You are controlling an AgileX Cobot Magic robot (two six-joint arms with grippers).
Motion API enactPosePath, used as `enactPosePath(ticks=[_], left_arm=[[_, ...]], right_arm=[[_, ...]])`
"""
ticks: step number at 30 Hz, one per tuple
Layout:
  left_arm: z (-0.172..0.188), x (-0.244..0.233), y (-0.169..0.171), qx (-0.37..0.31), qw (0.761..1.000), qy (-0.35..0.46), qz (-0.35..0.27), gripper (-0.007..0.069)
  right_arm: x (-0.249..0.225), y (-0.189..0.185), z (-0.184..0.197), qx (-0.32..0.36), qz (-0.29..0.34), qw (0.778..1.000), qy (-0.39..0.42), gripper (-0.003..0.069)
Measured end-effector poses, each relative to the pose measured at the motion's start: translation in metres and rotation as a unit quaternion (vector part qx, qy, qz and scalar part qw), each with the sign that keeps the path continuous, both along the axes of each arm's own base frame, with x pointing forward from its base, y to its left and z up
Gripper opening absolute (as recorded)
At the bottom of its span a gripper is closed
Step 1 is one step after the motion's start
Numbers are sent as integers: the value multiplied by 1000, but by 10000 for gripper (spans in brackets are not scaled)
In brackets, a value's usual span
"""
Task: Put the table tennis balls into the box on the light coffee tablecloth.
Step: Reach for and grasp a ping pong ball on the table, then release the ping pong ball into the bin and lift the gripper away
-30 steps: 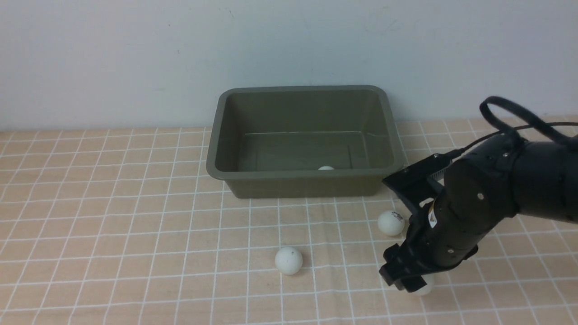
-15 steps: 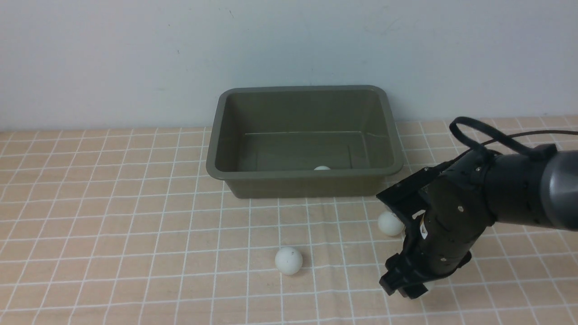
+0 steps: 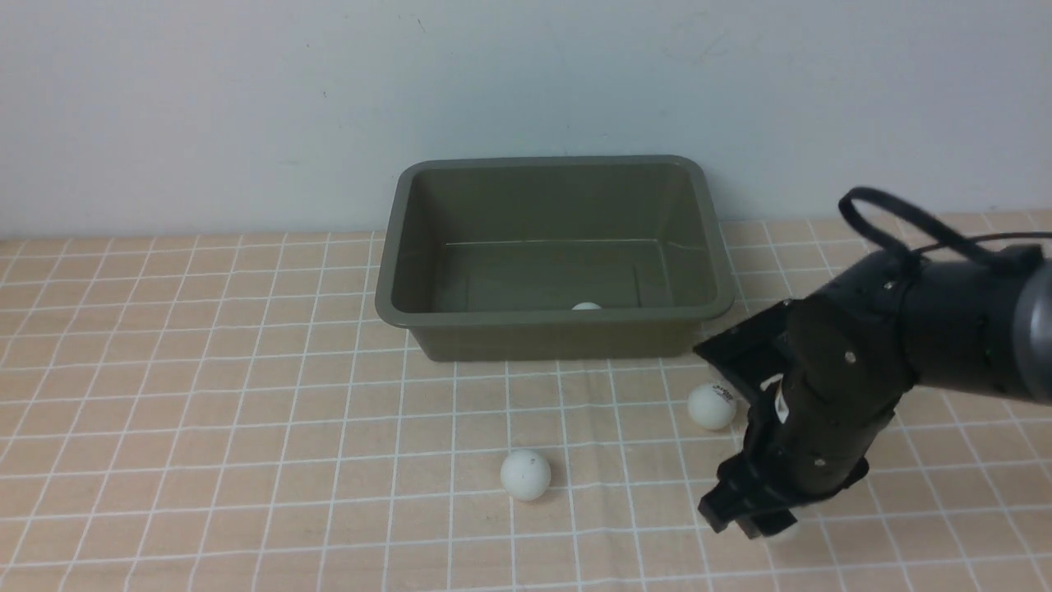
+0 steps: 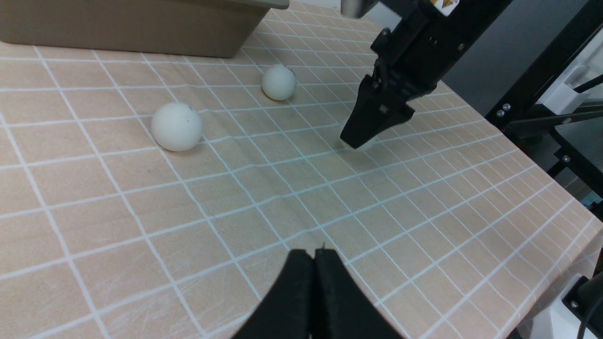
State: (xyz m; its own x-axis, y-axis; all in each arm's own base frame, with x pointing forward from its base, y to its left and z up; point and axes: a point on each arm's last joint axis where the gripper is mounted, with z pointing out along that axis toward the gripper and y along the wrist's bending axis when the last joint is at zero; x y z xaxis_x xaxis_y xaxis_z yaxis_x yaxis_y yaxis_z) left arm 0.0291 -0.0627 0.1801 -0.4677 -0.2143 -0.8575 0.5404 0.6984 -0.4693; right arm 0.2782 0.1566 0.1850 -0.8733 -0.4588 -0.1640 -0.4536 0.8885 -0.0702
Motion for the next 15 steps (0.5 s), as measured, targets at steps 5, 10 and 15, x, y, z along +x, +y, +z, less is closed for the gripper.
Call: enactPosePath(ticks=[5,10,15], left_arm=[[0,0,0,0,1000,0,0,-69],[0,0,0,0,1000,0,0,-69],[0,0,0,0,1000,0,0,-69]], right_arm=[[16,10,55,47,0,997,-68,359],[45,27,94,81,16,985,-149,359],[84,45,88,63,31,981,-179,359]])
